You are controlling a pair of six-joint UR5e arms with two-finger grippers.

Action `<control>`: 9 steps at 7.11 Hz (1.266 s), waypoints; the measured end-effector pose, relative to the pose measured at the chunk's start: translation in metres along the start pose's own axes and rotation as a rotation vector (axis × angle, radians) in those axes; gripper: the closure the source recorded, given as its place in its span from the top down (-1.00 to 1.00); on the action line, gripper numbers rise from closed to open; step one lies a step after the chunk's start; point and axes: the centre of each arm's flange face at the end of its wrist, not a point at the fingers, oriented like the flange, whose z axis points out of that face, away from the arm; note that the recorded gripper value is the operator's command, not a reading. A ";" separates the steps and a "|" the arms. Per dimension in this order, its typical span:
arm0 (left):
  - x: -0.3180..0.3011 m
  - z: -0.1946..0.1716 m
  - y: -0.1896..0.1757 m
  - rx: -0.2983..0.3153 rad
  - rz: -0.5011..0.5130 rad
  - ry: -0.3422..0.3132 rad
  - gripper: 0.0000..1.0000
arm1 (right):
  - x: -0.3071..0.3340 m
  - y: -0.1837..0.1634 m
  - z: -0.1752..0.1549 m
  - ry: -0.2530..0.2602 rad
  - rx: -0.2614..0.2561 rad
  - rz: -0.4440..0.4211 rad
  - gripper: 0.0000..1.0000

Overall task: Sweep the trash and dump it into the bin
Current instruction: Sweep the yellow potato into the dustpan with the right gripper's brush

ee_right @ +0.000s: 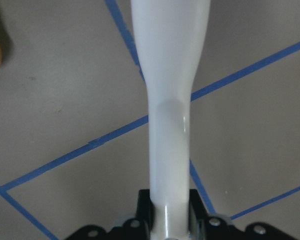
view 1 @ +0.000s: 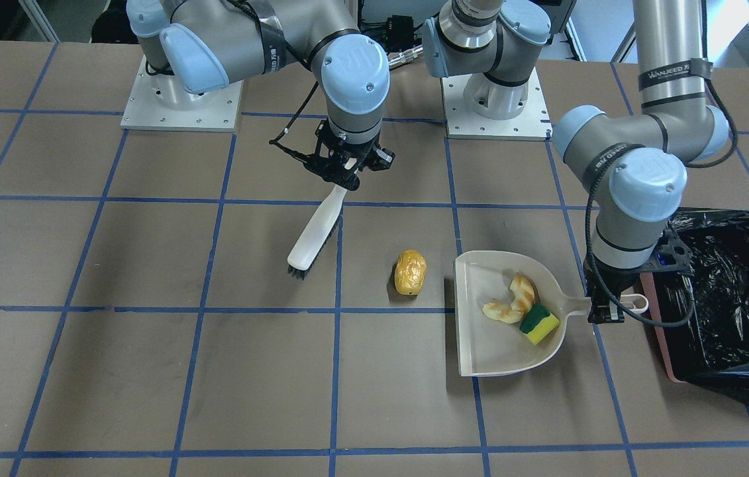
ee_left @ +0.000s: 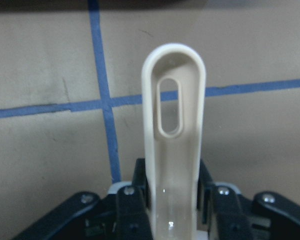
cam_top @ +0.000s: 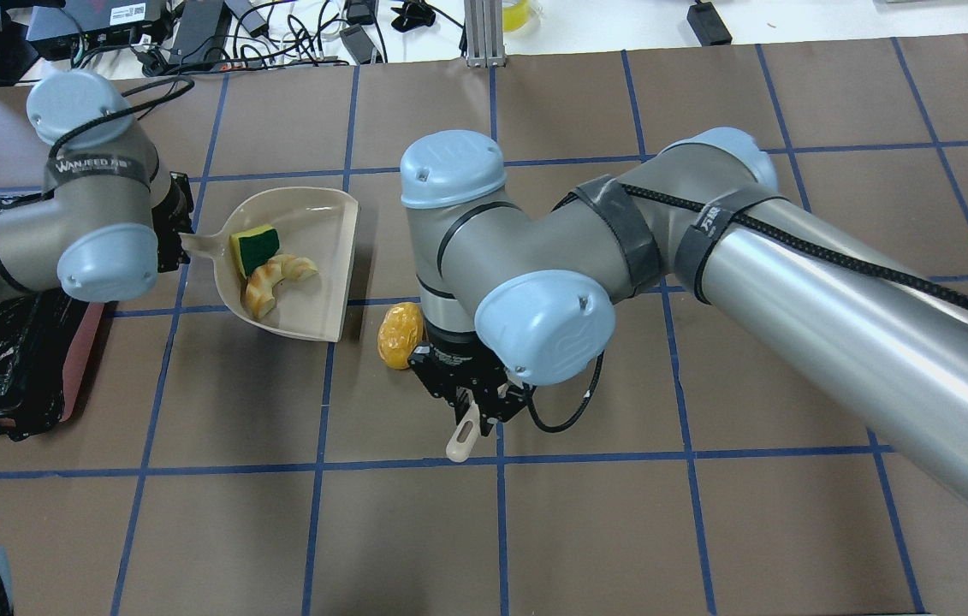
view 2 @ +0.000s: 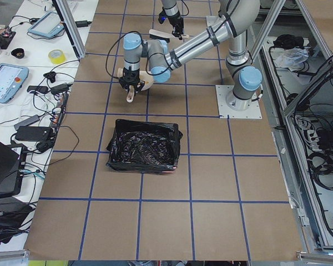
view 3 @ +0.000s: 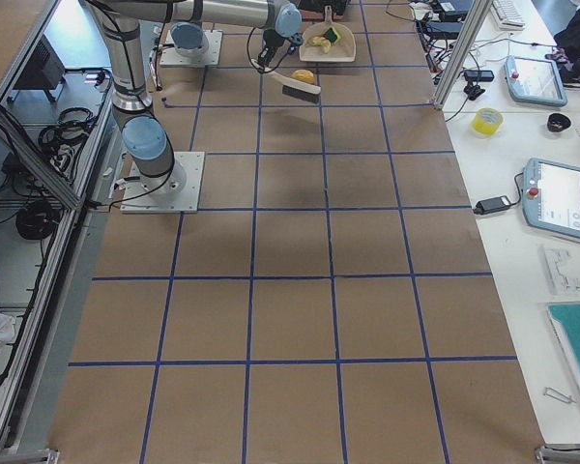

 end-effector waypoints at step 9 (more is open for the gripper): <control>-0.060 0.007 0.062 0.040 0.008 -0.144 -1.00 | -0.108 -0.017 0.072 -0.339 -0.050 -0.158 -1.00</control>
